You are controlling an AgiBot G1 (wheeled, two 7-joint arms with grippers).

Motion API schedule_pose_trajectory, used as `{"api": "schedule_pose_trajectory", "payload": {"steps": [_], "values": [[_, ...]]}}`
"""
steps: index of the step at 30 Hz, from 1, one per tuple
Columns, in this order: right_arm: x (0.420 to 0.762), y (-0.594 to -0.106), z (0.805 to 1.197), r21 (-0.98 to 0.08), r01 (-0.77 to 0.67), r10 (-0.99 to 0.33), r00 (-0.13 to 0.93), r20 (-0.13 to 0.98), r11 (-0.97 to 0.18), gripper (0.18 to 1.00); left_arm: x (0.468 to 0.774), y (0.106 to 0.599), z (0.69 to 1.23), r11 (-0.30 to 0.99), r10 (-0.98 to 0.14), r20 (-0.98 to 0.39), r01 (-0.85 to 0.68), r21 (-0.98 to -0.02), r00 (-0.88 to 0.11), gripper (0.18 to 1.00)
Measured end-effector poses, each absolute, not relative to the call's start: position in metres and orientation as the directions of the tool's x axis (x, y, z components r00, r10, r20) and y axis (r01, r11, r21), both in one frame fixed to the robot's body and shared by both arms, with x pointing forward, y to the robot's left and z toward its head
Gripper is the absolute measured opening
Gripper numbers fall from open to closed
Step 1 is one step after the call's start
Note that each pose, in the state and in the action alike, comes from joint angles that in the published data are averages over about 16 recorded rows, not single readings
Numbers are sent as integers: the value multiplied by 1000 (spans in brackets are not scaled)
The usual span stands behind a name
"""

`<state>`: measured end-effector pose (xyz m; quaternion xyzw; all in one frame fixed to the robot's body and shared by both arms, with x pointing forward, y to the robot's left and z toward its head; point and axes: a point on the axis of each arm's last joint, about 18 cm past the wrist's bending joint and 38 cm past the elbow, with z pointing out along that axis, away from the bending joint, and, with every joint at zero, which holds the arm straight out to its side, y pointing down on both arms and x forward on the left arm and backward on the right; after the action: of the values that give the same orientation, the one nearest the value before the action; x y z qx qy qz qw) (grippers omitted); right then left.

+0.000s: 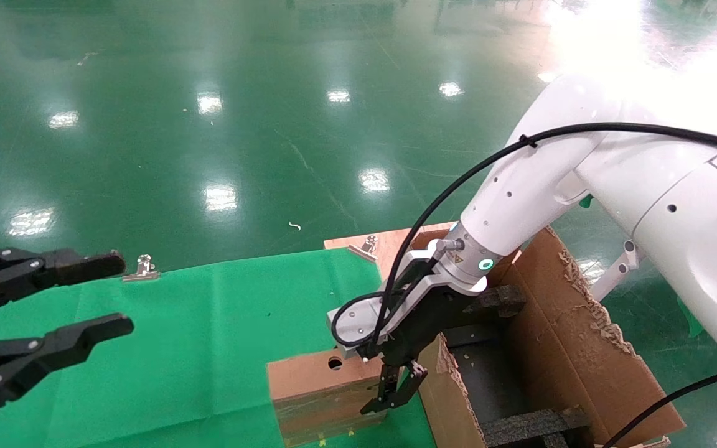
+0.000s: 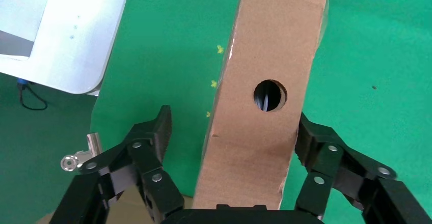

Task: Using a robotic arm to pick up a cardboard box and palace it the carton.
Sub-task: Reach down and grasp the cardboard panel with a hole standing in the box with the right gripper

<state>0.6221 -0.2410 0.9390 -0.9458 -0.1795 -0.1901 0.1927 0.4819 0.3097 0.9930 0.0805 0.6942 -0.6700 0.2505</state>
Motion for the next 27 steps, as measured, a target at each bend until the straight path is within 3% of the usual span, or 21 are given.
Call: {"api": "schedule_pose_trajectory", "payload": {"steps": [18,27], "values": [[621,-241,944,-311,411,256,864,434,-857,517,482,310,993,89,-224,-456,447,-890,-861,801],[616,-251,995,-328,417,211,832,514,-847,409,482,310,993,89,-224,-456,447,-890,-861,938]]}}
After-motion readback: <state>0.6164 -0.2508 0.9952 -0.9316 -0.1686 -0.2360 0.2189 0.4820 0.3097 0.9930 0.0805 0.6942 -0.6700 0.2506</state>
